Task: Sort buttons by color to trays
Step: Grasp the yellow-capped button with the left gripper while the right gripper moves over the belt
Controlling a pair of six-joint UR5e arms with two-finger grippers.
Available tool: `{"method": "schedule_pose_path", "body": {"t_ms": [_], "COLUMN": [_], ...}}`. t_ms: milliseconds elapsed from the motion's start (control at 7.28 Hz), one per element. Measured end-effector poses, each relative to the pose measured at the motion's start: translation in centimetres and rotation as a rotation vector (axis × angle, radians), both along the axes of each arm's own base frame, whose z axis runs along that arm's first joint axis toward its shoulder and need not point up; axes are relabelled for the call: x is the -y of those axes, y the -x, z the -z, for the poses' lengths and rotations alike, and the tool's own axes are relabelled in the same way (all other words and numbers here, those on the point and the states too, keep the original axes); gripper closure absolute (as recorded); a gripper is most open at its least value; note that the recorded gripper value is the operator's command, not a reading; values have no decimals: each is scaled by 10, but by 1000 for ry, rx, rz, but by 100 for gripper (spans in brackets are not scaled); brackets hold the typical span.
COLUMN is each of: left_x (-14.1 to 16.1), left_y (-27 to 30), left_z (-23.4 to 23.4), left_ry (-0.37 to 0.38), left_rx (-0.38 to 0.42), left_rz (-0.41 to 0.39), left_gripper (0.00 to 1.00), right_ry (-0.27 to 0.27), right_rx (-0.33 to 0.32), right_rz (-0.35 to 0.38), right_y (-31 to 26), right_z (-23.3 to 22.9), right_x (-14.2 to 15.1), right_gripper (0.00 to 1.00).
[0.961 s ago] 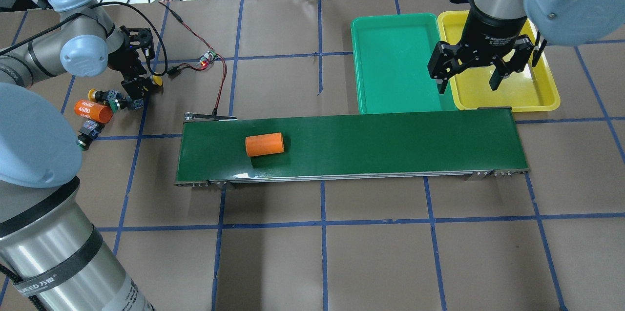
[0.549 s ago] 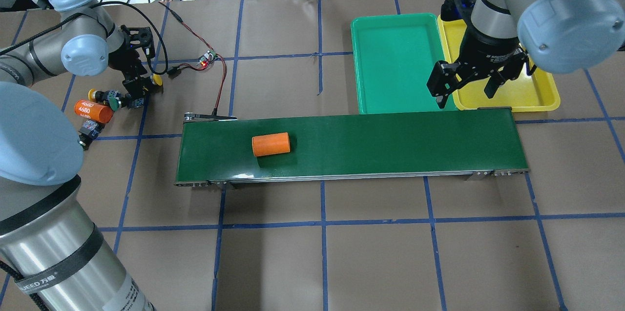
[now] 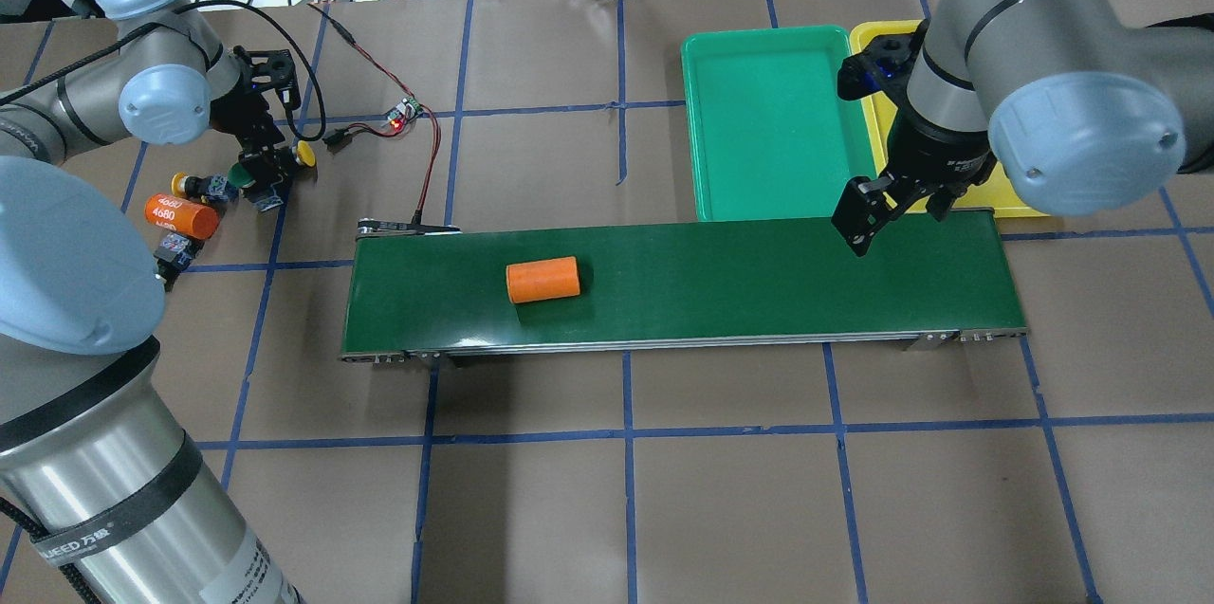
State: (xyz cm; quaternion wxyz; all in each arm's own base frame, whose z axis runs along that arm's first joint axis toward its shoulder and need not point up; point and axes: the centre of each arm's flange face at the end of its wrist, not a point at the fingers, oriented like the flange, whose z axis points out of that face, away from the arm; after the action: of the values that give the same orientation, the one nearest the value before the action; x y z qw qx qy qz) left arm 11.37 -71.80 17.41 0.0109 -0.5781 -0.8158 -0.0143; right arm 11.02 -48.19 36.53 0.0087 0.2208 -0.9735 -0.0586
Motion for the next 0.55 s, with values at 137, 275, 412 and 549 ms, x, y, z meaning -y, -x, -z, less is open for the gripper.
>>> {"method": "schedule_pose_path", "body": {"t_ms": [137,275,412,549], "left_x": [0,-1,-3,-6], "left_y": [1,1,2,4], "left_z": [0,1,1,-2], "left_ry": [-1,-4,-9,-22], "left_rx": [2,3,4,1], "left_rz": [4,10,15,20], "left_gripper": [91,100,100,100], "right_ry": [21,39,48,51], "right_rx": [5,10,17,25], "right_rz": [-94,-214,-334,-466], "right_y": [1,3,4,5], "right_z": [8,12,13,12], "right_x": [-1,0,1,2], "right_gripper": [1,0,0,0]}}
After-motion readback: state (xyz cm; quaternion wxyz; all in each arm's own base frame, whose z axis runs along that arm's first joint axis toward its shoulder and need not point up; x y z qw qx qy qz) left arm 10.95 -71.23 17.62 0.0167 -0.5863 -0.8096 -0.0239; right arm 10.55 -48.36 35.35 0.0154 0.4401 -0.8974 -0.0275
